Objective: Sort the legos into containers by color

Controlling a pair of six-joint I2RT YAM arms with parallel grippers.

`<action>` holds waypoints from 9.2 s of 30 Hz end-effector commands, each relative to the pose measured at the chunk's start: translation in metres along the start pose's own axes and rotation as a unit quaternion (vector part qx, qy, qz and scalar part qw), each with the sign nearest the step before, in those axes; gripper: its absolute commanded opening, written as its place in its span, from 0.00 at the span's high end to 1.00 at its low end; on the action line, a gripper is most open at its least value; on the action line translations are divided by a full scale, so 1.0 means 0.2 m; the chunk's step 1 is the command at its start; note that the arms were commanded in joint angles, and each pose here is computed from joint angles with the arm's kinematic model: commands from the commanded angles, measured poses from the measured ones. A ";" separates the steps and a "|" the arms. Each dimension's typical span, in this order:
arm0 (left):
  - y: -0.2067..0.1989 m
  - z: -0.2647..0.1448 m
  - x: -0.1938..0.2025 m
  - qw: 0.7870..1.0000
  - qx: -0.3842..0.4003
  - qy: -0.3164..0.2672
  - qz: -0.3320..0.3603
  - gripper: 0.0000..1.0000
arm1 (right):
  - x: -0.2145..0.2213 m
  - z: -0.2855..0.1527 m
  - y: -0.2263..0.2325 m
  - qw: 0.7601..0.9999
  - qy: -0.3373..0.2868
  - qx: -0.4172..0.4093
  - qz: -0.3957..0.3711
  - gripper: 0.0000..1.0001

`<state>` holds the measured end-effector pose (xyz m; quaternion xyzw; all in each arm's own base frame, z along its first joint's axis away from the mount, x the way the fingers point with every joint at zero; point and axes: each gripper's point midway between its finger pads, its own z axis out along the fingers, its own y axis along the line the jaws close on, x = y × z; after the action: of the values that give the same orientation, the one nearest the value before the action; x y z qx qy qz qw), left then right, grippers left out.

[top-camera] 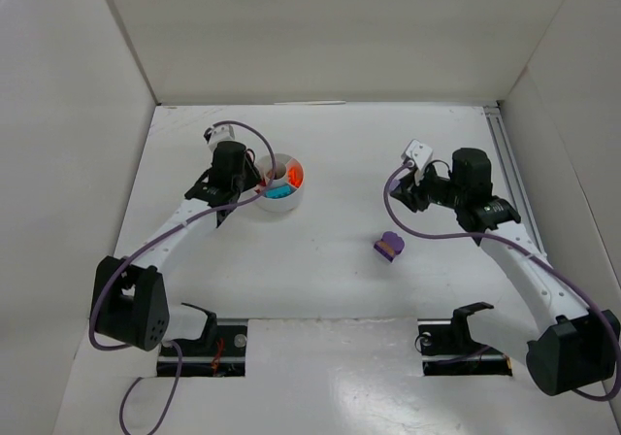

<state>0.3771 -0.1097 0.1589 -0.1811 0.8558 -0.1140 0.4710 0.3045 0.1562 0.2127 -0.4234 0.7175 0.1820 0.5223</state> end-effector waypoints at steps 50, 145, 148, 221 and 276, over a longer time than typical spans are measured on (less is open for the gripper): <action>-0.09 0.05 -0.07 0.999 0.013 0.007 0.035 1.00 | -0.07 -0.08 -0.10 0.999 -0.019 0.021 -0.019 0.77; 0.10 -0.39 0.10 0.995 -0.032 0.047 -0.082 0.00 | -0.73 1.37 0.20 0.970 -0.053 -0.191 -0.143 0.75; 0.11 -0.38 0.11 0.995 -0.035 0.051 -0.076 0.00 | -0.70 1.44 0.25 0.969 -0.047 -0.191 -0.147 0.75; -1.17 -0.64 1.24 0.857 0.328 0.144 0.371 0.00 | 0.39 -0.61 -0.24 0.926 0.195 0.289 0.142 0.01; -1.19 -0.83 0.96 0.796 0.450 -0.055 0.402 0.62 | -0.28 -0.37 0.33 0.971 -0.110 -0.198 0.076 0.01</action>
<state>0.1955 -0.3938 0.1649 0.3861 0.7216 -0.2508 0.5170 0.2400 0.1306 0.2290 -0.3850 0.7466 0.2834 0.4626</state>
